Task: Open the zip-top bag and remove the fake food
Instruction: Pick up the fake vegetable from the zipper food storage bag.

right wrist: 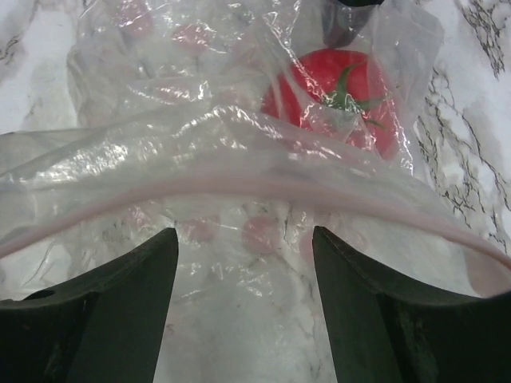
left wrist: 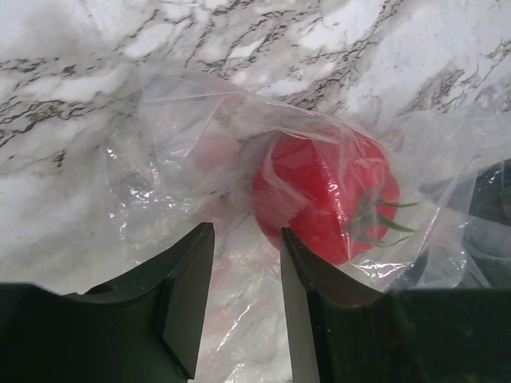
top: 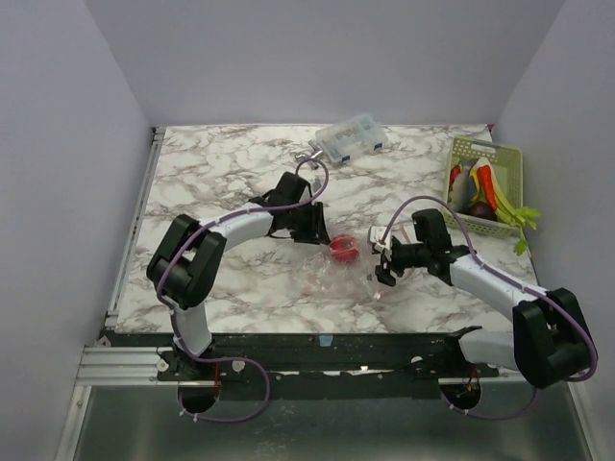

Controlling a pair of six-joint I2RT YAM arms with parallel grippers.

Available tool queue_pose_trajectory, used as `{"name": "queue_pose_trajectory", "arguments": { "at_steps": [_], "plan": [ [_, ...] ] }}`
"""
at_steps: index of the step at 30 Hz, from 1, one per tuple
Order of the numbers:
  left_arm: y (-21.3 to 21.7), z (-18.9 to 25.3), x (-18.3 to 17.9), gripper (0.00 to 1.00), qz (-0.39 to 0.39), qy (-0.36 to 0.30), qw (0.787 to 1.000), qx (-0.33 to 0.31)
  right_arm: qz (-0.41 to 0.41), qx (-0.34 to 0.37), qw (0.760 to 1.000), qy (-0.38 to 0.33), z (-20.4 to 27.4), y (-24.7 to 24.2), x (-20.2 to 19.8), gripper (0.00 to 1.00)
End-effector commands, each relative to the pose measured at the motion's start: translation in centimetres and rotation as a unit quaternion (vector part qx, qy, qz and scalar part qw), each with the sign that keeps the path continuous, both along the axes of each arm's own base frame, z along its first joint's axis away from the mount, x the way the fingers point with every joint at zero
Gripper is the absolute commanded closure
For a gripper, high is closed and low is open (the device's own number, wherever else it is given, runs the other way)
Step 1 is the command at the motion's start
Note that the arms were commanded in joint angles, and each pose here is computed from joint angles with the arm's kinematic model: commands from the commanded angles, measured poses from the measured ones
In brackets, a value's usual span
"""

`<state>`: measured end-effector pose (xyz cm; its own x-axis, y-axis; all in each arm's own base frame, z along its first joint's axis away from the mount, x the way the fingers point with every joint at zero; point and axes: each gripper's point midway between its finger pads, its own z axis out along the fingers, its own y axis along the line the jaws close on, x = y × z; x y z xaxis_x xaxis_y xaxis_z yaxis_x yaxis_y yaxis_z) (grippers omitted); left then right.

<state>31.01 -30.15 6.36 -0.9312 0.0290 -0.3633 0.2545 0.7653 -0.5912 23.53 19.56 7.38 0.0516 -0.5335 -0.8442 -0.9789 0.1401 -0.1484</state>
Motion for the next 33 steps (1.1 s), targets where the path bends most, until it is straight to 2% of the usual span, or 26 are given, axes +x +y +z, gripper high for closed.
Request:
{"name": "queue_pose_trajectory", "arguments": {
  "at_steps": [1, 5, 11, 23, 33],
  "plan": [
    [-1.0, -0.2, 0.1, 0.61, -0.016, 0.000, 1.000, 0.007, -0.038, 0.000, 0.999, -0.019, 0.8, 0.3, 2.3, 0.25],
    [-1.5, -0.7, -0.2, 0.62, -0.023, 0.005, 1.000, 0.010, -0.066, 0.000, 0.998, -0.014, 0.6, 0.2, 3.4, 0.20],
    [-2.4, -1.2, -0.4, 0.63, -0.029, 0.013, 0.999, 0.004, -0.080, -0.009, 0.997, 0.020, -0.6, 0.5, 4.0, 0.20],
    [-3.5, -1.5, -0.5, 0.64, -0.041, 0.018, 0.999, 0.008, -0.095, -0.005, 0.995, 0.017, -0.9, 1.4, 6.2, 0.16],
    [-1.4, 1.8, -0.6, 0.61, -0.022, -0.042, 0.999, -0.001, -0.109, -0.016, 0.994, 0.015, -1.7, 1.0, 6.7, 0.13]
  ]
}}
